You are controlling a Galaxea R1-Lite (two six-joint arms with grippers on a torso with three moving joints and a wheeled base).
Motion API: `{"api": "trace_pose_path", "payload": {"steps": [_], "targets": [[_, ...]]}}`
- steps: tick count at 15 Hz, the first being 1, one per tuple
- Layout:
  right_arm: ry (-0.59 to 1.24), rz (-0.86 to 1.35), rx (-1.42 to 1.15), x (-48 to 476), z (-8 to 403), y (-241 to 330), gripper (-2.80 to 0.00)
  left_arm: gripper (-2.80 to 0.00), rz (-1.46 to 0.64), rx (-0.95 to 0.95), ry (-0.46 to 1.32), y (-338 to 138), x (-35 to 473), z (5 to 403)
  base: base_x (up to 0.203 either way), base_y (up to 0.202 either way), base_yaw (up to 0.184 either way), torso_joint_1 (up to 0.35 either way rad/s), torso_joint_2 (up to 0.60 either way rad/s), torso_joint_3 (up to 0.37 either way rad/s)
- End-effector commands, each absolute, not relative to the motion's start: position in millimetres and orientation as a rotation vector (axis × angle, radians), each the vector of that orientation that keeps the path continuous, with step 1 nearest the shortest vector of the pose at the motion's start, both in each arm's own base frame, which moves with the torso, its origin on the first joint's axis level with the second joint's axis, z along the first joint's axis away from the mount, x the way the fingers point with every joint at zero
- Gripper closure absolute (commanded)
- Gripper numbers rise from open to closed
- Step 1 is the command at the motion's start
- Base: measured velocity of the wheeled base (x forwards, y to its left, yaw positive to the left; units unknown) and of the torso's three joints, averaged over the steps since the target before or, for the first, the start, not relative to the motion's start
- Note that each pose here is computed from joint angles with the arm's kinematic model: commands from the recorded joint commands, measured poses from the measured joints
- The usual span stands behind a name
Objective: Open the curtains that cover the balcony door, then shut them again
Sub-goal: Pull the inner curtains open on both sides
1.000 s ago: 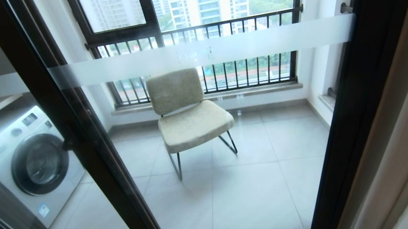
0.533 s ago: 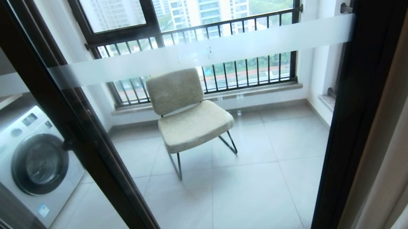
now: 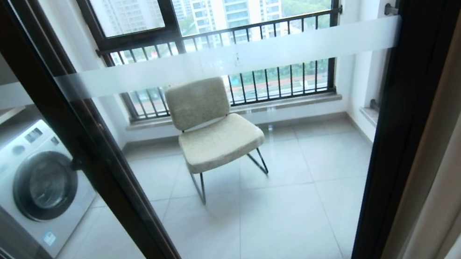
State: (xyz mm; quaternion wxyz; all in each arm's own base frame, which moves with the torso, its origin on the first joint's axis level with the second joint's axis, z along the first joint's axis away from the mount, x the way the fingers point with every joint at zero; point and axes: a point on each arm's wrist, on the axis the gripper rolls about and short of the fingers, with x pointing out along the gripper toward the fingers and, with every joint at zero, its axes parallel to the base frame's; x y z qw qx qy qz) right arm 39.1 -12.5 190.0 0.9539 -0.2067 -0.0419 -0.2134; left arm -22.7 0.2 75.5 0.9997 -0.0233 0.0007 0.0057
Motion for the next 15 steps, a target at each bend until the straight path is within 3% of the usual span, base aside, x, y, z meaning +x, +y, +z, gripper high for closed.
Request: {"api": "trace_pose_path", "payload": {"steps": [1,6,15], "targets": [[-0.125,-0.362,-0.43,33.4,178.6,-8.3,0.0,0.0,0.012,-0.048,0.001,0.2,-22.7,75.5,0.0,0.0,0.0,0.0,0.0,0.0],[-0.165,-0.211,-0.433,28.1,149.3,-3.1,0.0,0.0,0.012,-0.048,0.001,0.2,-22.7,75.5,0.0,0.0,0.0,0.0,0.0,0.0],[0.093,-0.135,-0.187,1.0,97.6,-3.7,0.0,0.0,0.012,-0.048,0.001,0.2,-22.7,75.5,0.0,0.0,0.0,0.0,0.0,0.0]]}}
